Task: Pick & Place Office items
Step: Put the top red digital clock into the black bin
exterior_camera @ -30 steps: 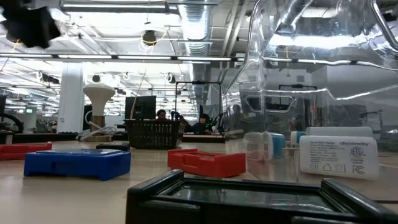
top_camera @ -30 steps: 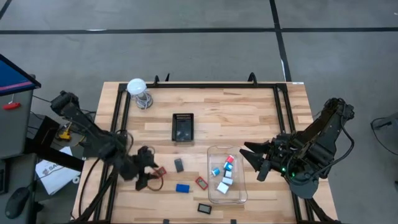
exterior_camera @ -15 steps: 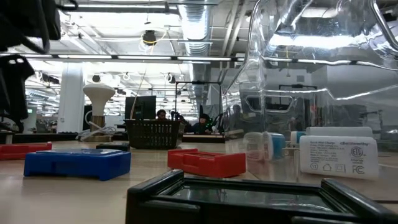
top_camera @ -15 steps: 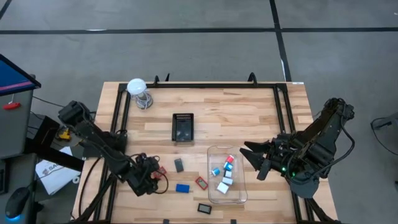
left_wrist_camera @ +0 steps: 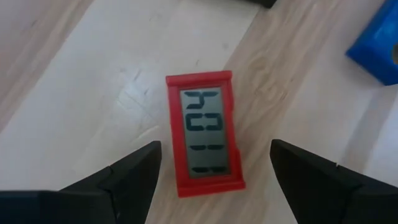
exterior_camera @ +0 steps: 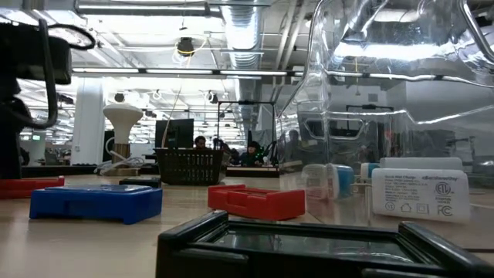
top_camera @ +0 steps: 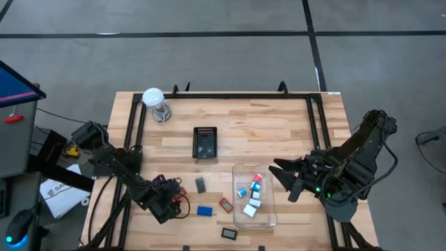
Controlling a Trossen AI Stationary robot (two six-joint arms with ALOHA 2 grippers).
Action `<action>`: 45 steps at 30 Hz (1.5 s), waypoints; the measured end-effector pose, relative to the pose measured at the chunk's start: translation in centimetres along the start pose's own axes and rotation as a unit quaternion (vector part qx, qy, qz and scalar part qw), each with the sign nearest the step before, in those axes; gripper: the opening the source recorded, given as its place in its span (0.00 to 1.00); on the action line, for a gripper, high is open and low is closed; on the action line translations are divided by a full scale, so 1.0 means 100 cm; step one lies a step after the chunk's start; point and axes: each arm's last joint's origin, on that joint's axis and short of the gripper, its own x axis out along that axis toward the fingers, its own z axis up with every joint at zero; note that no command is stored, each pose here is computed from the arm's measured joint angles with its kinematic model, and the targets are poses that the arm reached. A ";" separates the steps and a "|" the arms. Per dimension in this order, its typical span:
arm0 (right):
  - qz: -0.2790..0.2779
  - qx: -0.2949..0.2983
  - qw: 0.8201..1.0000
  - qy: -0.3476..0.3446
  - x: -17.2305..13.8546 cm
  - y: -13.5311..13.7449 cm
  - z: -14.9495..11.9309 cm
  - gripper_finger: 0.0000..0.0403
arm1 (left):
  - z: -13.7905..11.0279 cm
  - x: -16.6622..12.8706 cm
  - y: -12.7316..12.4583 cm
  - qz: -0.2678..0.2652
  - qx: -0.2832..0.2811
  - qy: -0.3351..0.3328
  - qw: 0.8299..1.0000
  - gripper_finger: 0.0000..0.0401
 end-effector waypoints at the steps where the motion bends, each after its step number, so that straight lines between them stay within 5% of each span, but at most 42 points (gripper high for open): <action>1: 0.000 0.000 1.000 0.000 0.000 0.000 0.000 0.57 | -0.001 0.002 0.000 0.005 -0.003 0.002 1.000 0.74; 8: 0.001 -0.002 1.000 0.001 -0.001 0.000 0.000 0.57 | -0.004 0.009 0.000 0.024 -0.017 -0.001 1.000 0.69; 17: 0.001 -0.002 1.000 0.001 -0.001 0.000 0.000 0.57 | -0.003 0.008 0.003 0.032 -0.047 -0.002 0.998 0.39; 21: 0.001 -0.002 1.000 0.001 -0.001 0.000 0.000 0.57 | 0.001 0.005 0.002 0.019 -0.072 -0.012 0.997 0.36; 29: 0.001 -0.001 1.000 0.001 -0.001 0.000 0.000 0.57 | 0.038 -0.002 0.016 0.028 -0.104 -0.079 0.991 0.46; 39: 0.000 -0.004 1.000 -0.002 -0.001 0.000 0.000 0.57 | 0.117 -0.013 0.060 0.035 -0.103 -0.153 0.982 0.25; 45: 0.001 -0.001 1.000 -0.003 -0.001 0.001 0.001 0.57 | 0.125 -0.018 0.072 -0.006 -0.083 -0.116 0.990 0.27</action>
